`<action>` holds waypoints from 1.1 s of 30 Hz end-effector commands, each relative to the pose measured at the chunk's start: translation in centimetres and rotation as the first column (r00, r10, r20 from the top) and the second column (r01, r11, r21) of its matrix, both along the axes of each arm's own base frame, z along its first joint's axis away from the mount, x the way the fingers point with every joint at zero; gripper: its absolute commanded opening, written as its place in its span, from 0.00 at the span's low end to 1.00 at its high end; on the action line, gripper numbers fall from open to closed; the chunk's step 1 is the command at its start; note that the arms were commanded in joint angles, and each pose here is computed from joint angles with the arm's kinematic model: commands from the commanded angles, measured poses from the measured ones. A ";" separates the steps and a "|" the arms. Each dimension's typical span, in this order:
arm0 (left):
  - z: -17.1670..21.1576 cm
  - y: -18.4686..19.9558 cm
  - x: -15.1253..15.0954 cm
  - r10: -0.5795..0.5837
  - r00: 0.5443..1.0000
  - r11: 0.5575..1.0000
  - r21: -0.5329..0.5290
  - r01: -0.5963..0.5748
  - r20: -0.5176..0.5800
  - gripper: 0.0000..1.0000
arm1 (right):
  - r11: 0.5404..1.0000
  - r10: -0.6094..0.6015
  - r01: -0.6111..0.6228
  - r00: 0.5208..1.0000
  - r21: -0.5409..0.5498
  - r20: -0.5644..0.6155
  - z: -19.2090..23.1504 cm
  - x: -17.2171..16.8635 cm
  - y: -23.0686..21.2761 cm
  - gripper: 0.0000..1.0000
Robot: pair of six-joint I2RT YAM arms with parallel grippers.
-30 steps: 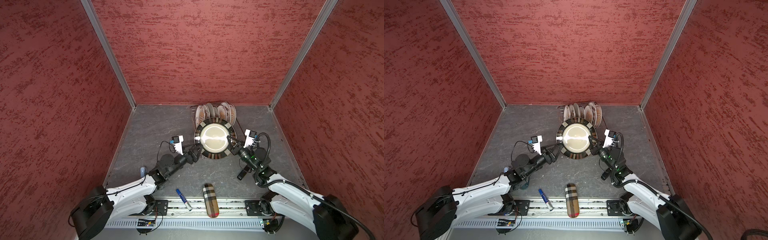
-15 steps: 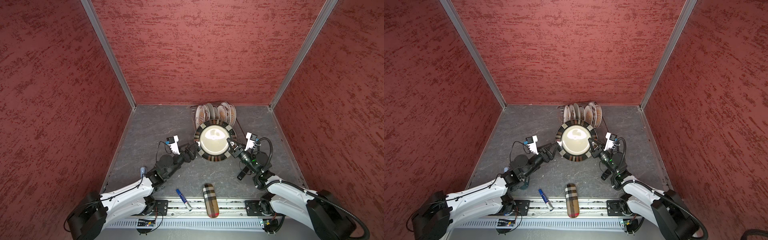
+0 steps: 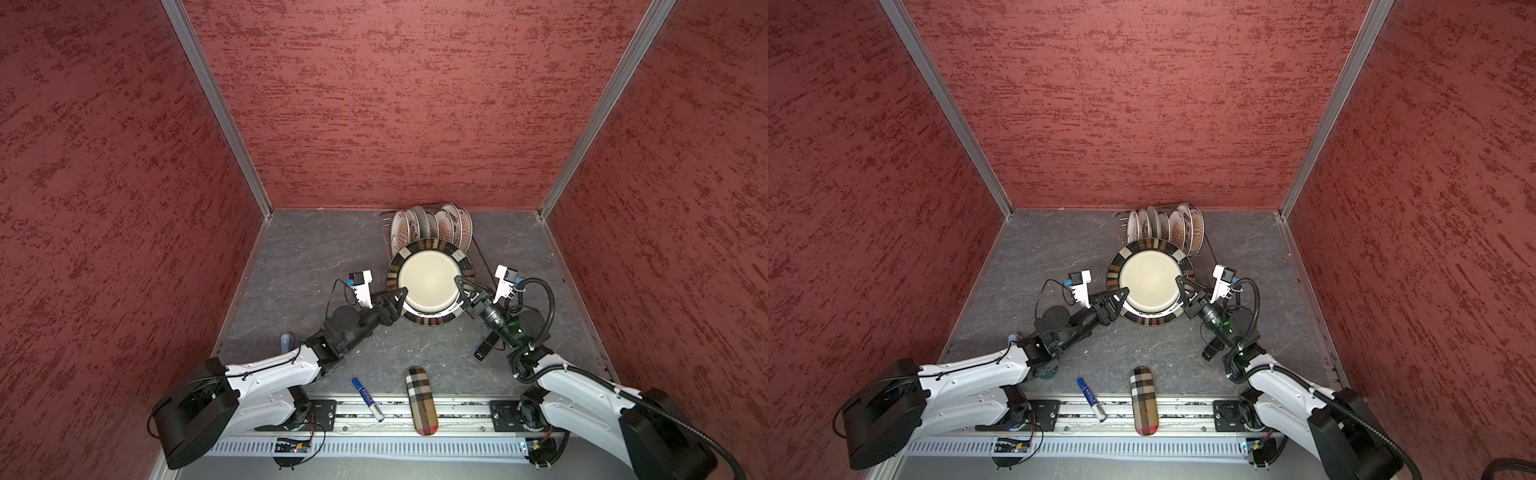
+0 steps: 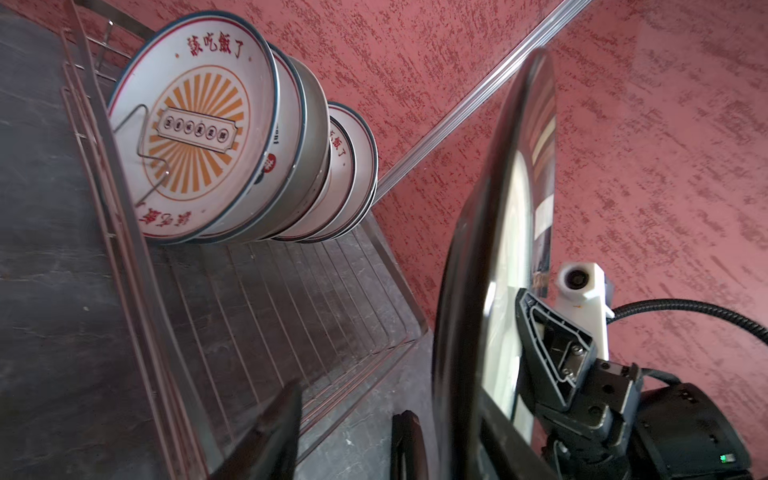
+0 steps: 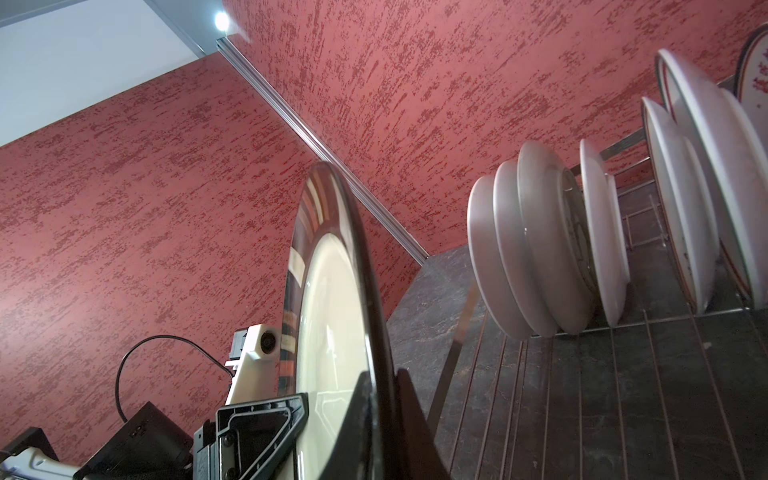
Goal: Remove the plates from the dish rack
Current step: 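Lay the striped plate flat with the left gripper while the right gripper withdraws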
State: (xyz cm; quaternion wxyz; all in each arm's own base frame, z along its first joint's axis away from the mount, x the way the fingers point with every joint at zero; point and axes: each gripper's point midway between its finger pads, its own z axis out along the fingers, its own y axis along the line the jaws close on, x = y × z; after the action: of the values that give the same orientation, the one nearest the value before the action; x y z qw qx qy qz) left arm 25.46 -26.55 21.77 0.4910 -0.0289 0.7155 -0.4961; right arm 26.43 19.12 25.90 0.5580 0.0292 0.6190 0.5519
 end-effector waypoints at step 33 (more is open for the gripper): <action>3.7 2.4 0.1 0.044 0.999 0.979 -0.198 -0.045 -0.012 0.00 | 0.989 0.121 -0.131 0.983 0.065 0.140 5.0 1.6 3.2 0.80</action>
State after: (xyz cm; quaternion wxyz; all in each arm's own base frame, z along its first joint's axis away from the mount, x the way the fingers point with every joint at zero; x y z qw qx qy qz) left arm 25.70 -24.31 22.18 0.4838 -0.0875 0.7079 -0.5071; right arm 28.78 21.91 26.89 0.5320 0.0113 0.6126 0.5844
